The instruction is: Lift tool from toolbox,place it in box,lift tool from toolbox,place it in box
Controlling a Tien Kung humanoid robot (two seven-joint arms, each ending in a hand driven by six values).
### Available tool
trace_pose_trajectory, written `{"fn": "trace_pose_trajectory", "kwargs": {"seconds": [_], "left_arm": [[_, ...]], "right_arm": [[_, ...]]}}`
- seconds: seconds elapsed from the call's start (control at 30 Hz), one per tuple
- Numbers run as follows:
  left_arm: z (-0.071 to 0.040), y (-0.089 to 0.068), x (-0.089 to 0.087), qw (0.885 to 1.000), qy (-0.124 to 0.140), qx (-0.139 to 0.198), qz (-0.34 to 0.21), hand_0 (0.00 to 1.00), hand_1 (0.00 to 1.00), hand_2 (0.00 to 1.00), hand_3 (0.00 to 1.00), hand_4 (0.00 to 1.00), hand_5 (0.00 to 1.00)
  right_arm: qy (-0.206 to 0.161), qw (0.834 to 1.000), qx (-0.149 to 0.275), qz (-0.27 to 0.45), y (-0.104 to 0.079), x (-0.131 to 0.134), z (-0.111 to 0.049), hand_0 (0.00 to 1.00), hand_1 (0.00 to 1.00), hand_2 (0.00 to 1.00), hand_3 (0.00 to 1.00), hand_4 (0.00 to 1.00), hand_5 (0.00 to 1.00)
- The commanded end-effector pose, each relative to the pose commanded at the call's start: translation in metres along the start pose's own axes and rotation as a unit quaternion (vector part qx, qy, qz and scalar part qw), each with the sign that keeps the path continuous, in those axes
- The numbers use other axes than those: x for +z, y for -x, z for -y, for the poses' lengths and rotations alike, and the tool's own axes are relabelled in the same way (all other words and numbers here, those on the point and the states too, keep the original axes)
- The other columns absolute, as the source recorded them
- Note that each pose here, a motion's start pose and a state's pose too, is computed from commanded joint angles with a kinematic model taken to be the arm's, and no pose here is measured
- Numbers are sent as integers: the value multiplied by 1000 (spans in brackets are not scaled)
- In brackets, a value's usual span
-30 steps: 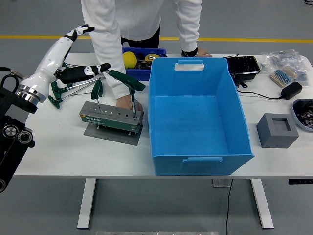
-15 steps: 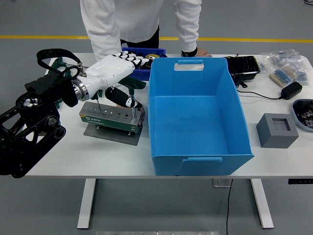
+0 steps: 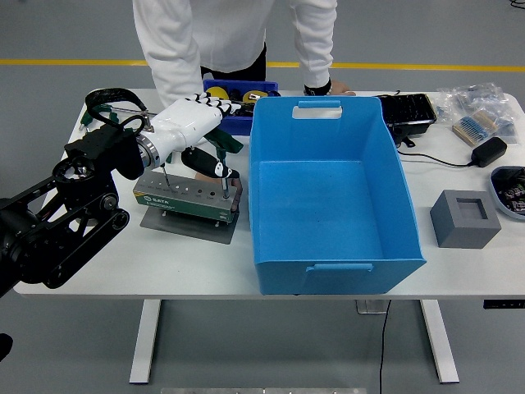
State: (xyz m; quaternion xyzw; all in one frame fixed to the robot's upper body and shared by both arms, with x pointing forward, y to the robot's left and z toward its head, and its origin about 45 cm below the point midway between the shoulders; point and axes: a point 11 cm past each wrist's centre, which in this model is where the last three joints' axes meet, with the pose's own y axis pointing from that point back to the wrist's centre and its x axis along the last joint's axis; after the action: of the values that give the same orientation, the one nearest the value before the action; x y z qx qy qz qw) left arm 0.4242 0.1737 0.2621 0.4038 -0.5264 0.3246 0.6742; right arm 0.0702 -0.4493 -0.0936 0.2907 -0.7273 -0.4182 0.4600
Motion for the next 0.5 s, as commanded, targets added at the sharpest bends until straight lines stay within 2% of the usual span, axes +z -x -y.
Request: {"fn": "trace_pose_trajectory", "kwargs": {"seconds": [0.03,0.07,0.23,0.27,0.43,0.47,0.5], "left_arm": [[1,1,2,1000,4,-2,5,812,778,821,801,998,522],[2,3,3,1000,7,-5,11,776,696,720,729,998,535],[6,4,7,999,18,-5,48,776,696,720,729,998,535],[6,4,8,998,21,-2,56,702,591,618,652,998,549],[9,0,8,997,26,10,73,702,591,618,652,998,549],[10,-1,8,997,26,12,74,606,463,483,581,998,565],[10,-1,7,997,25,14,76,606,463,483,581,998,565]], "right_arm": [[0,1000,0,0,0,0,0,678,639,715,562,793,723],[0,1000,0,-1,0,0,0,679,640,715,563,793,723],[-1,1000,0,1,0,-1,0,679,640,715,563,793,723],[-1,1000,0,1,0,-1,0,679,640,715,562,793,722],[-2,1000,0,1,0,-2,0,679,640,715,562,793,722],[-2,1000,0,0,0,-2,0,679,640,714,563,793,723],[-2,1000,0,0,0,-3,0,679,640,714,563,793,723]]}}
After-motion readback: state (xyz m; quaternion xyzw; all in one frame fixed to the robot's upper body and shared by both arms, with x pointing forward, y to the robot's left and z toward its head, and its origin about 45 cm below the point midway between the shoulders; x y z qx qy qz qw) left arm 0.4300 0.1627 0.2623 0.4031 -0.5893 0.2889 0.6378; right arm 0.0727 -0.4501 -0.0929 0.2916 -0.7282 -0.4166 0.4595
